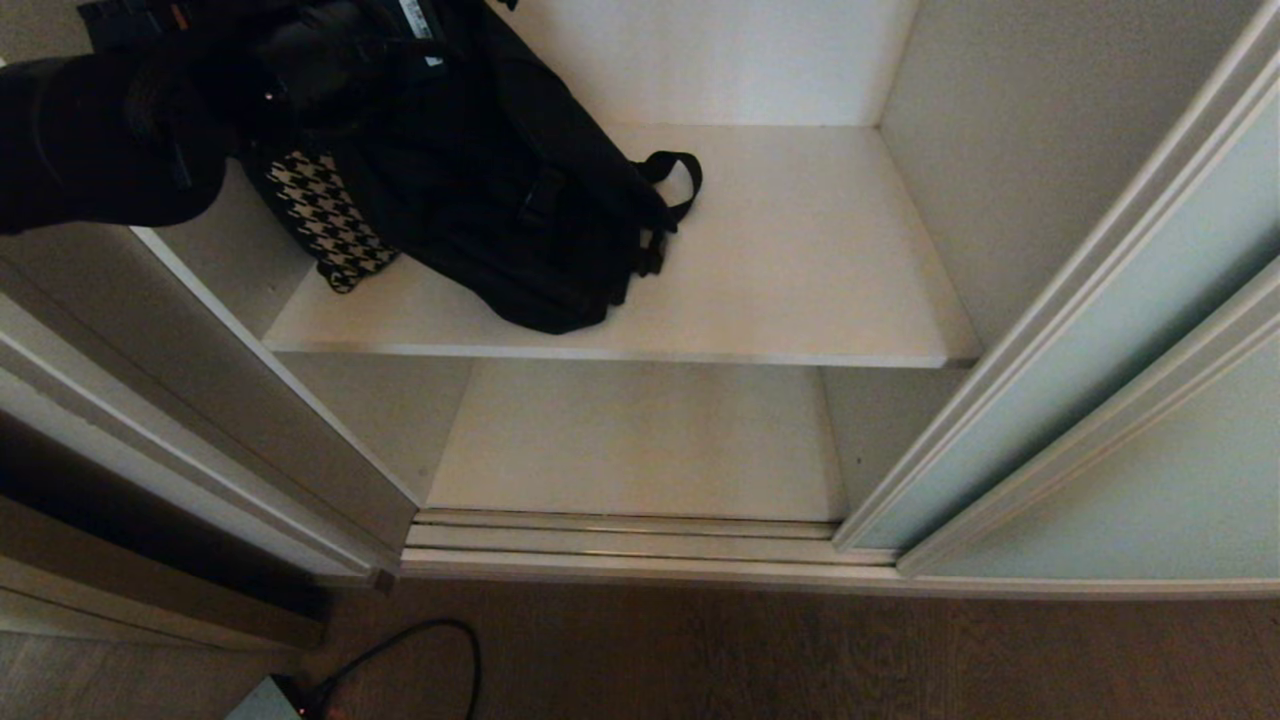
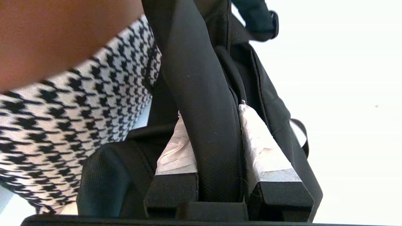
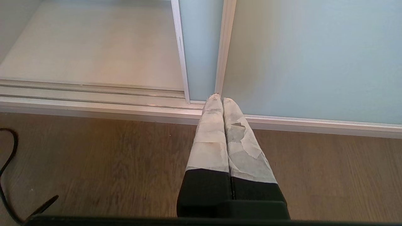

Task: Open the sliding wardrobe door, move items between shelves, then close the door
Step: Place the pillow on the lower shelf

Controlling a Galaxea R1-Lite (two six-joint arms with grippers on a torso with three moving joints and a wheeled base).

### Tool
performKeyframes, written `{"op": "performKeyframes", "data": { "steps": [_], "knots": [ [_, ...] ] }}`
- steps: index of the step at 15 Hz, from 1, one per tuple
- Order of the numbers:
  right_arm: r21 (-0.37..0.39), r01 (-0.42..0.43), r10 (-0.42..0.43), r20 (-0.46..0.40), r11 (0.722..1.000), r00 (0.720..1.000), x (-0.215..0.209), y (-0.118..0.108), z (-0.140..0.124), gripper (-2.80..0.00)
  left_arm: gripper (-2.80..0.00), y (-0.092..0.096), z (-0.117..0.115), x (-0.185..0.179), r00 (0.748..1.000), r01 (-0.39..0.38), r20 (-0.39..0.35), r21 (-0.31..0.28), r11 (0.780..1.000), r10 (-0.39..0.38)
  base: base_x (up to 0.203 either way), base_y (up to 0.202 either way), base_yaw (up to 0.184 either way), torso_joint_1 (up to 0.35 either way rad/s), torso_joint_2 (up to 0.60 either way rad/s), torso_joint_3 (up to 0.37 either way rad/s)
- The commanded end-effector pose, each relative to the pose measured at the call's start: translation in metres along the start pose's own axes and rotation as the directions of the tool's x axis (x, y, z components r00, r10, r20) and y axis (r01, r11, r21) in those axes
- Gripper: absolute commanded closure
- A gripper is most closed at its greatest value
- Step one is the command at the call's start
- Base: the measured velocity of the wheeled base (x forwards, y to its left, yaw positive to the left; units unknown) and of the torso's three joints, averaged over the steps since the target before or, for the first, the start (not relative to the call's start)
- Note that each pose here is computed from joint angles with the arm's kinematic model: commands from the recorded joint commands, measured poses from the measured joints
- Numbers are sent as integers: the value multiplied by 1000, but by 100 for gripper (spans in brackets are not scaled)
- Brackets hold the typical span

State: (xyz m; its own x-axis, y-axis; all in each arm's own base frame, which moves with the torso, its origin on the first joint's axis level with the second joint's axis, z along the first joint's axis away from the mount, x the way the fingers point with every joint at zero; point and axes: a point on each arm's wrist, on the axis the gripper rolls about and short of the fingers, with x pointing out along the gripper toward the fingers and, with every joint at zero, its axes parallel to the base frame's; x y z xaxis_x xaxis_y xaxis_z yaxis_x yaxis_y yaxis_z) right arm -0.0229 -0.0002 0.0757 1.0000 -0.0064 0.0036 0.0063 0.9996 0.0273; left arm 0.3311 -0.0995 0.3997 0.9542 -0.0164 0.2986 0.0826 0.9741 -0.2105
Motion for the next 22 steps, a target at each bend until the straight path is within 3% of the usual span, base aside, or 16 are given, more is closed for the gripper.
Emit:
{"op": "performKeyframes", "data": {
  "steps": [1, 6, 12, 14, 17, 22],
  "knots": [
    [0, 0, 0, 3, 1000, 1000, 0, 0, 0, 0, 0, 0, 11, -9, 1000, 4, 20, -9, 1000, -4, 0, 0, 0, 0, 0, 0],
    [0, 0, 0, 3, 1000, 1000, 0, 0, 0, 0, 0, 0, 18, -16, 1000, 4, 2, -4, 1000, -4, -11, 0, 0, 0, 1, 0],
    [-1, 0, 0, 3, 1000, 1000, 0, 0, 0, 0, 0, 0, 24, -18, 1000, 7, 21, 4, 1000, -7, -186, 0, 0, 4, 4, 2],
    [0, 0, 0, 3, 1000, 1000, 0, 0, 0, 0, 0, -3, 28, -21, 999, 15, 29, 32, 999, -16, -129, 0, -2, 2, 1, 5],
    [-1, 1, -1, 3, 1000, 1000, 0, 0, 0, 0, 0, -2, 46, -36, 998, 20, 62, 40, 999, -23, 0, 0, 0, 0, 0, 0],
    [0, 1, -1, 3, 1000, 1000, 0, 0, 0, 0, 0, 10, 83, -91, 996, 34, 85, 65, 997, -40, 0, 0, 0, 0, 0, 0]
  ]
}}
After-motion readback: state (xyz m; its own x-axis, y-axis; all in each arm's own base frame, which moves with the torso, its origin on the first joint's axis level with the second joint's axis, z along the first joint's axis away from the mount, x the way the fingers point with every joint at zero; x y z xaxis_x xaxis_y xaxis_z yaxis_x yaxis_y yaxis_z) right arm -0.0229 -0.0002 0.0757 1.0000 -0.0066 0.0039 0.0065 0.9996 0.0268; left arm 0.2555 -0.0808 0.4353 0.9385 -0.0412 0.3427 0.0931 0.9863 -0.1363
